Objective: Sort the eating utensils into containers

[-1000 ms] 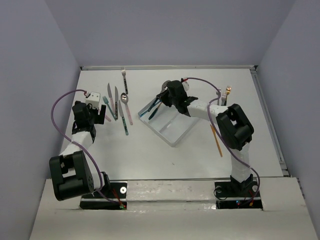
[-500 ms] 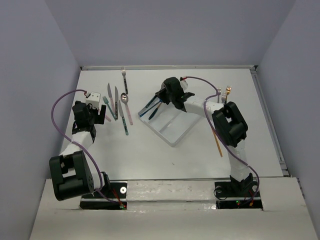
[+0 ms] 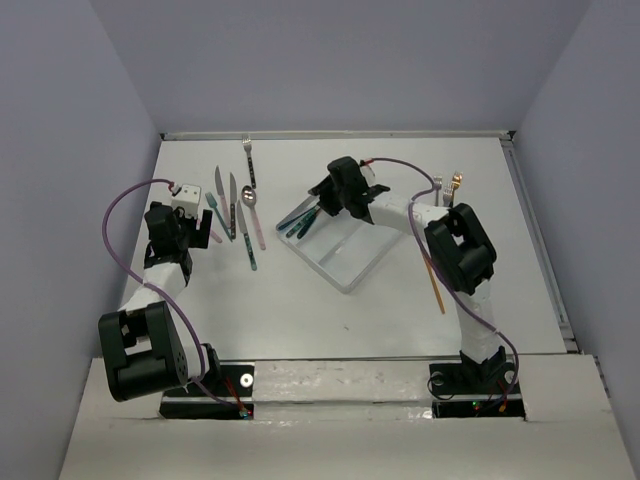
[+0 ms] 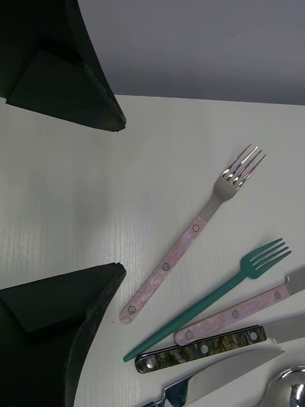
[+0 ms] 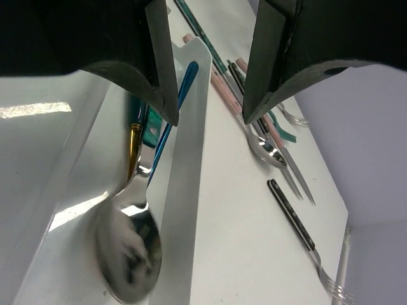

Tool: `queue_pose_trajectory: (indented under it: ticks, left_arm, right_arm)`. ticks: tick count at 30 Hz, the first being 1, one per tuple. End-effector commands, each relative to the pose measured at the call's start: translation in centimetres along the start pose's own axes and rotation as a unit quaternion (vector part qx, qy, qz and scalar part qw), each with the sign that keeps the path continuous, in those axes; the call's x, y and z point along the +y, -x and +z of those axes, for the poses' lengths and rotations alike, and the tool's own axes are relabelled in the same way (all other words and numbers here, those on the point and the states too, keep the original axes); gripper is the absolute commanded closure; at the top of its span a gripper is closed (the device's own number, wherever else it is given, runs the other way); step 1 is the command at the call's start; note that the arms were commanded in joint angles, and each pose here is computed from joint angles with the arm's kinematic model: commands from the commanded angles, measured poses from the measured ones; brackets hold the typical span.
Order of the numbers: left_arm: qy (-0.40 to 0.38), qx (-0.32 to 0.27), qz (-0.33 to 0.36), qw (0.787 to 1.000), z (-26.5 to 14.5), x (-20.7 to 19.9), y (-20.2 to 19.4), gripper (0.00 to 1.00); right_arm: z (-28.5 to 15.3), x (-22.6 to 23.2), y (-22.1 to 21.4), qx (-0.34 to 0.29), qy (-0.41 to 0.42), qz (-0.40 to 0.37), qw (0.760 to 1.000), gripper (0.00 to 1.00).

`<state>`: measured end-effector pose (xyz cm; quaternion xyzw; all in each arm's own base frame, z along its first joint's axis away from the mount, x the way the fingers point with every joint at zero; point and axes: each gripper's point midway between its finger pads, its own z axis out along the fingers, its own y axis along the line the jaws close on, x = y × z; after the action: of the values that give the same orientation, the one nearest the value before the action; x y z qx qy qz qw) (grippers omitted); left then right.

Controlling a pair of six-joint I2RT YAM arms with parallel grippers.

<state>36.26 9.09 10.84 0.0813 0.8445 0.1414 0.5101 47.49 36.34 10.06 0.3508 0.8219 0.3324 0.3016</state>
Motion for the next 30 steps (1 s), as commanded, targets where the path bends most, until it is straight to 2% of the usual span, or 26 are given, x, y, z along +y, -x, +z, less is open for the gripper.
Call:
queue_pose_trajectory:
  ticks: [1, 4, 5, 6, 7, 8, 9, 10, 13, 14, 16, 17, 18, 21, 23, 30]
  left_arm:
    - [0.014, -0.02, 0.009, 1.0, -0.1, 0.6, 0.8, 0.01]
    - [0.013, -0.02, 0.009, 1.0, -0.1, 0.6, 0.8, 0.01]
    - [0.013, -0.02, 0.009, 1.0, -0.1, 0.6, 0.8, 0.01]
    - [0.014, -0.021, 0.009, 1.0, -0.1, 0.6, 0.9, 0.01]
    - [0.012, -0.021, 0.009, 1.0, -0.1, 0.5, 0.9, 0.01]
    - [0.011, -0.022, 0.008, 1.0, -0.1, 0.5, 0.9, 0.01]
    - [0.011, -0.022, 0.008, 1.0, -0.1, 0.5, 0.9, 0.01]
    - [0.011, -0.021, 0.008, 1.0, -0.1, 0.5, 0.9, 0.01]
    - [0.011, -0.022, 0.009, 1.0, -0.1, 0.5, 0.9, 0.01]
    - [0.011, -0.023, 0.009, 1.0, -0.1, 0.5, 0.9, 0.01]
    - [0.011, -0.022, 0.01, 1.0, -0.1, 0.5, 0.8, 0.01]
    - [0.01, -0.024, 0.01, 1.0, -0.1, 0.5, 1.0, 0.01]
    - [0.008, -0.022, 0.01, 1.0, 0.0, 0.4, 0.8, 0.01]
    - [0.006, -0.021, 0.007, 1.0, 0.2, 0.3, 0.8, 0.01]
    - [0.006, -0.02, 0.007, 1.0, 0.2, 0.3, 0.7, 0.01]
    - [0.007, -0.027, 0.008, 1.0, -0.2, 0.4, 1.1, 0.01]
  right_arm:
    - [-3.8, 6.3, 3.0, -0.044, 0.082, -0.112, 0.989, 0.49]
    - [-7.5, 10.5, 4.2, -0.063, 0.148, -0.211, 0.964, 0.49]
    - [-8.8, 11.1, 4.0, -0.06, 0.171, -0.3, 0.937, 0.49]
    - [-11.2, 12.1, 5.0, -0.069, 0.192, -0.337, 0.919, 0.49]
    - [-12.5, 12.2, 5.5, -0.07, 0.201, -0.364, 0.907, 0.49]
    - [-13.9, 9.3, 7.2, -0.054, 0.152, -0.386, 0.908, 0.46]
    - [-15.1, 9.8, 9.3, -0.074, 0.154, -0.378, 0.91, 0.46]
    - [-15.3, 5.9, 9.6, -0.031, 0.101, -0.383, 0.918, 0.46]
    - [-16.9, -1.4, 13.5, -0.002, -0.011, -0.362, 0.932, 0.46]
    - [-18.2, -7.0, 15.4, 0.003, -0.104, -0.357, 0.928, 0.46]
    - [-20.1, -12.0, 16.2, 0.005, -0.199, -0.37, 0.907, 0.47]
    - [-22.1, -16.2, 16.4, 0.018, -0.283, -0.381, 0.88, 0.46]
    - [-23.1, -17.9, 16.0, 0.034, -0.314, -0.383, 0.868, 0.46]
    - [-25.0, -22.3, 13.5, 0.11, -0.367, -0.378, 0.843, 0.45]
    - [-25.5, -23.4, 11.7, 0.155, -0.365, -0.369, 0.841, 0.44]
    - [-24.5, -27.3, 9.0, 0.224, -0.379, -0.35, 0.827, 0.43]
